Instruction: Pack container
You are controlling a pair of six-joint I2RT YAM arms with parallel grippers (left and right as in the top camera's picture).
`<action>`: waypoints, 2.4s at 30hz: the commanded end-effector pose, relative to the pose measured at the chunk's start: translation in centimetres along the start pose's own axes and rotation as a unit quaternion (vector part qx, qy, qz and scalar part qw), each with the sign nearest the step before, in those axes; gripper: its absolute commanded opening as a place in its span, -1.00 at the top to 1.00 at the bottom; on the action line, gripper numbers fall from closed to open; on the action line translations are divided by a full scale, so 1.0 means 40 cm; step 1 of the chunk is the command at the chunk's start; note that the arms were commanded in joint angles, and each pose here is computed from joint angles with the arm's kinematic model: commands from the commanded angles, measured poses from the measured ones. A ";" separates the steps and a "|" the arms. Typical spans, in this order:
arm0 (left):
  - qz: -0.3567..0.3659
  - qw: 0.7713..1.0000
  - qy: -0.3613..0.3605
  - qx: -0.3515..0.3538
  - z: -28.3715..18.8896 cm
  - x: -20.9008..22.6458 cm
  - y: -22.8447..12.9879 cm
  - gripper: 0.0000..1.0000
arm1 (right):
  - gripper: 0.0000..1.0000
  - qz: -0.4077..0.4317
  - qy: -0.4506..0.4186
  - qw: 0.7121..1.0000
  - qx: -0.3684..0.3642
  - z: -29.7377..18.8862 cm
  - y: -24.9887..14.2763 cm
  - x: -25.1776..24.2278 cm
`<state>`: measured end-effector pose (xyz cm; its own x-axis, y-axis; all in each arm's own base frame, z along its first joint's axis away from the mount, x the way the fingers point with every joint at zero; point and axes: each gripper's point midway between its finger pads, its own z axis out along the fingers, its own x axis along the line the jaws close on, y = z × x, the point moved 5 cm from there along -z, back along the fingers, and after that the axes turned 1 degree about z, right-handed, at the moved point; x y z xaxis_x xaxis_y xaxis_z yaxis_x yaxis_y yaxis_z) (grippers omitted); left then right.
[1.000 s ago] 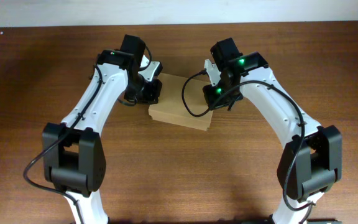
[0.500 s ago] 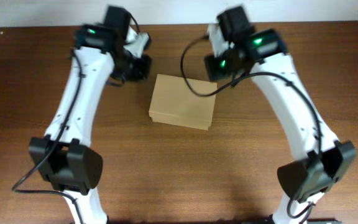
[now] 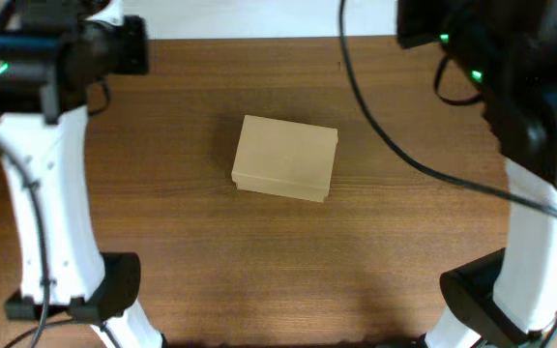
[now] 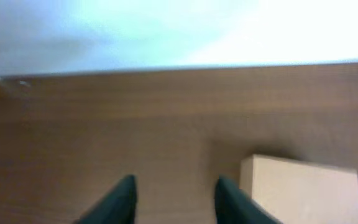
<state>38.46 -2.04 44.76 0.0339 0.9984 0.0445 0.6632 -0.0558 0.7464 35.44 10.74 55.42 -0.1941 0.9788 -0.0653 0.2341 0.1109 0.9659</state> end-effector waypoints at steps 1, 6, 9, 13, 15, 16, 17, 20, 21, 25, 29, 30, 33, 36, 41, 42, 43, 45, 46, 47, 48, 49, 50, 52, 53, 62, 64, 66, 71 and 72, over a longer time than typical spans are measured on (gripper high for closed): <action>-0.013 0.996 0.063 -0.062 -0.136 0.061 0.017 -0.14 | 0.49 0.003 -0.043 0.998 -0.042 -0.059 0.044 -0.038; -0.019 0.993 0.069 -0.091 -0.206 0.074 0.016 -1.00 | -0.98 0.006 -0.043 0.997 -0.057 -0.089 0.058 -0.043; -0.019 0.993 0.069 -0.089 -0.204 0.074 0.015 -1.00 | -0.98 0.004 -0.043 0.998 -0.047 -0.084 0.048 -0.042; -0.019 0.993 0.069 -0.089 -0.203 0.073 0.015 -1.00 | -0.98 0.002 -0.043 0.998 -0.037 -0.083 0.039 -0.041; -0.019 0.993 0.069 -0.089 -0.203 0.073 0.015 -1.00 | -0.98 0.001 -0.043 0.999 -0.033 -0.082 0.035 -0.041; -0.019 0.993 0.069 -0.089 -0.203 0.073 0.015 -1.00 | -0.98 0.001 -0.043 0.999 -0.032 -0.082 0.034 -0.041; -0.019 0.993 0.069 -0.089 -0.203 0.073 0.015 -0.99 | -0.98 0.000 -0.042 0.999 -0.030 -0.082 0.032 -0.041; -0.019 0.994 0.068 -0.089 -0.203 0.073 0.015 -1.00 | -0.98 0.000 -0.042 0.999 -0.029 -0.081 0.031 -0.041; -0.019 0.994 0.068 -0.087 -0.203 0.073 0.013 -1.00 | -0.98 0.000 -0.042 0.999 -0.029 -0.081 0.031 -0.041; -0.018 0.994 0.068 -0.079 -0.202 0.073 0.005 -1.00 | -0.98 0.000 -0.042 0.999 -0.029 -0.081 0.031 -0.041; -0.017 0.996 0.068 -0.063 -0.199 0.072 -0.010 -1.00 | -0.98 0.000 -0.042 0.999 -0.029 -0.081 0.031 -0.041; -0.016 0.996 0.068 -0.058 -0.199 0.072 -0.015 -1.00 | -0.98 0.000 -0.042 0.999 -0.029 -0.081 0.031 -0.041; -0.015 0.997 0.068 -0.045 -0.197 0.072 -0.028 -1.00 | -0.98 0.000 -0.042 0.999 -0.029 -0.081 0.031 -0.041; -0.013 0.997 0.067 -0.026 -0.196 0.071 -0.047 -0.99 | -0.98 0.000 -0.042 0.999 -0.029 -0.081 0.031 -0.041; -0.011 0.998 0.067 -0.001 -0.195 0.070 -0.070 -1.00 | -0.98 -0.002 -0.046 0.999 -0.018 -0.081 0.020 -0.043; -0.011 0.998 0.067 -0.001 -0.195 0.070 -0.071 -0.99 | -0.98 -0.004 -0.046 0.999 -0.011 -0.082 0.014 -0.043; -0.010 0.998 0.067 0.000 -0.195 0.070 -0.071 -1.00 | -0.98 -0.004 -0.045 0.999 -0.009 -0.087 0.011 -0.043; -0.011 0.998 0.067 0.000 -0.195 0.070 -0.071 -0.99 | -0.99 -0.005 -0.043 0.999 -0.005 -0.096 0.007 -0.043; -0.010 0.998 0.067 0.000 -0.195 0.070 -0.071 -0.99 | -0.98 -0.003 -0.043 0.999 -0.006 -0.104 0.008 -0.045; -0.010 0.998 0.067 0.000 -0.195 0.070 -0.071 -1.00 | -0.98 -0.002 -0.042 0.999 -0.009 -0.113 0.011 -0.045; -0.010 0.998 0.067 0.000 -0.195 0.070 -0.071 -1.00 | -0.98 -0.002 -0.042 0.999 -0.012 -0.123 0.013 -0.047; -0.010 0.998 0.067 0.000 -0.195 0.070 -0.071 -1.00 | -0.98 -0.001 -0.042 0.999 -0.013 -0.134 0.015 -0.049; -0.010 0.998 0.067 0.000 -0.195 0.070 -0.071 -1.00 | -0.98 -0.001 -0.043 0.999 -0.013 -0.146 0.014 -0.052; -0.010 0.998 0.067 0.000 -0.195 0.070 -0.071 -1.00 | -0.98 0.002 -0.044 0.999 -0.004 -0.173 0.003 -0.061; -0.010 0.998 0.067 0.000 -0.195 0.070 -0.071 -1.00 | -0.98 0.005 -0.041 0.999 0.000 -0.183 -0.004 -0.063; -0.010 0.998 0.067 0.000 -0.195 0.070 -0.071 -0.99 | -0.98 0.013 -0.039 0.999 0.009 -0.273 -0.114 -0.096; -0.010 0.998 0.067 0.000 -0.195 0.070 -0.071 -1.00 | -0.98 0.015 -0.045 0.999 0.006 -0.290 -0.157 -0.102; -0.010 0.998 0.067 0.000 -0.195 0.070 -0.071 -0.99 | -0.98 0.017 -0.050 0.999 0.005 -0.304 -0.209 -0.107; -0.010 0.998 0.067 0.000 -0.195 0.070 -0.071 -1.00 | -0.98 0.019 -0.065 0.997 0.026 -0.323 -0.388 -0.115; -0.011 0.998 0.067 0.000 -0.195 0.070 -0.071 -1.00 | -0.98 0.020 -0.067 0.997 0.028 -0.323 -0.422 -0.116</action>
<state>30.63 0.68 48.15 -0.0736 0.9916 0.1064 0.6548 -0.0324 0.7551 20.75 2.58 46.21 -0.0671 0.9951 -0.0727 0.2536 0.0875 0.9633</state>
